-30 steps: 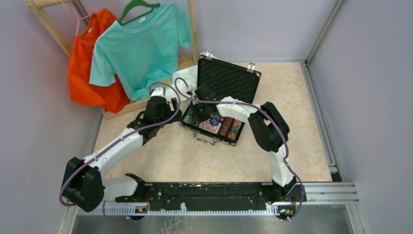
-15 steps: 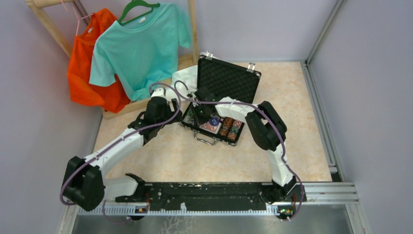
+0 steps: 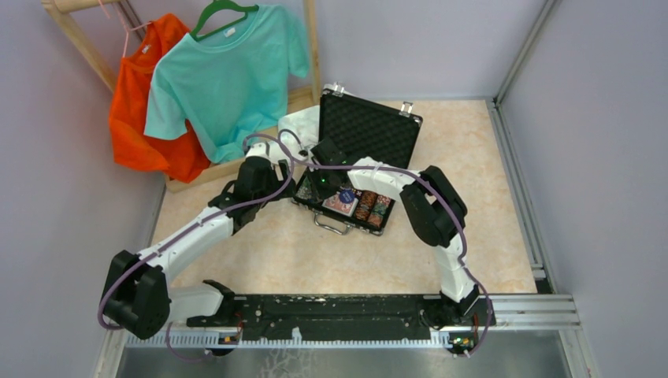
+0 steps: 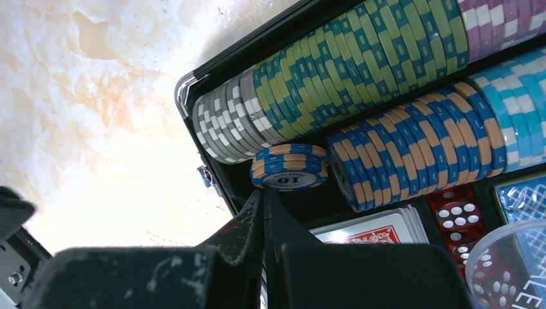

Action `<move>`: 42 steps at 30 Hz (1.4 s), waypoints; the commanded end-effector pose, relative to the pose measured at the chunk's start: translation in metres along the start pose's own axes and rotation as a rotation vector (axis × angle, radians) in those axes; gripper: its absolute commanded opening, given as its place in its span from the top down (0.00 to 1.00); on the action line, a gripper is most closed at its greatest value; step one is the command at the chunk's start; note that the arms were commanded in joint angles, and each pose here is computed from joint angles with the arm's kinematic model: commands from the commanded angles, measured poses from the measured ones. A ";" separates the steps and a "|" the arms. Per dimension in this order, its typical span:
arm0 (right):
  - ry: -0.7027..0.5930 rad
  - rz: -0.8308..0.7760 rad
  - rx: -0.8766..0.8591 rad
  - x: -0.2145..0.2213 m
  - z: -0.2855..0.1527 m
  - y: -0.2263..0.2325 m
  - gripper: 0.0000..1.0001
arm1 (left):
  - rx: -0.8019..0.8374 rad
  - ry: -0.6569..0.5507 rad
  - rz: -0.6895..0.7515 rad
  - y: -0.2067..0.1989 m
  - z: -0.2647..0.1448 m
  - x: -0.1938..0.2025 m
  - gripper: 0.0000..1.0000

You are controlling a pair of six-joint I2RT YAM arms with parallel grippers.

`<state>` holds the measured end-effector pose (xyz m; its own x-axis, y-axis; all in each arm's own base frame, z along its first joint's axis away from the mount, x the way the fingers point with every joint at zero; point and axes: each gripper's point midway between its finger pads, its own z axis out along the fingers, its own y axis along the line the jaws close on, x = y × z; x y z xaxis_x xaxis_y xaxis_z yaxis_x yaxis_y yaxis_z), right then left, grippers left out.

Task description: Pack up texas hold em set

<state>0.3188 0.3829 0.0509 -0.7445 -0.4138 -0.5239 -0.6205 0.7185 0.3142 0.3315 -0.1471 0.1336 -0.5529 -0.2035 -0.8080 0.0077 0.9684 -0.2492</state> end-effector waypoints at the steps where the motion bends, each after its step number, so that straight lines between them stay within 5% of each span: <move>1: -0.105 -0.050 -0.065 -0.031 -0.024 0.031 1.00 | 0.010 -0.005 0.007 0.000 0.003 0.002 0.12; 15: -0.082 -0.011 -0.126 -0.024 0.002 0.038 1.00 | 0.008 0.005 0.014 0.001 0.007 0.006 0.12; 33: -0.107 -0.029 0.234 -0.010 0.015 -0.030 1.00 | 0.012 0.004 0.015 0.000 0.007 0.007 0.12; 42: -0.221 0.012 0.298 -0.030 0.005 -0.037 1.00 | 0.006 0.012 0.019 0.003 0.008 0.011 0.13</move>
<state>0.3479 0.3657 0.0385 -0.7167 -0.3519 -0.6022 -0.5184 0.8464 0.1224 0.3304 -0.1477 0.1221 -0.5675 -0.1955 -0.7998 0.0098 0.9697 -0.2440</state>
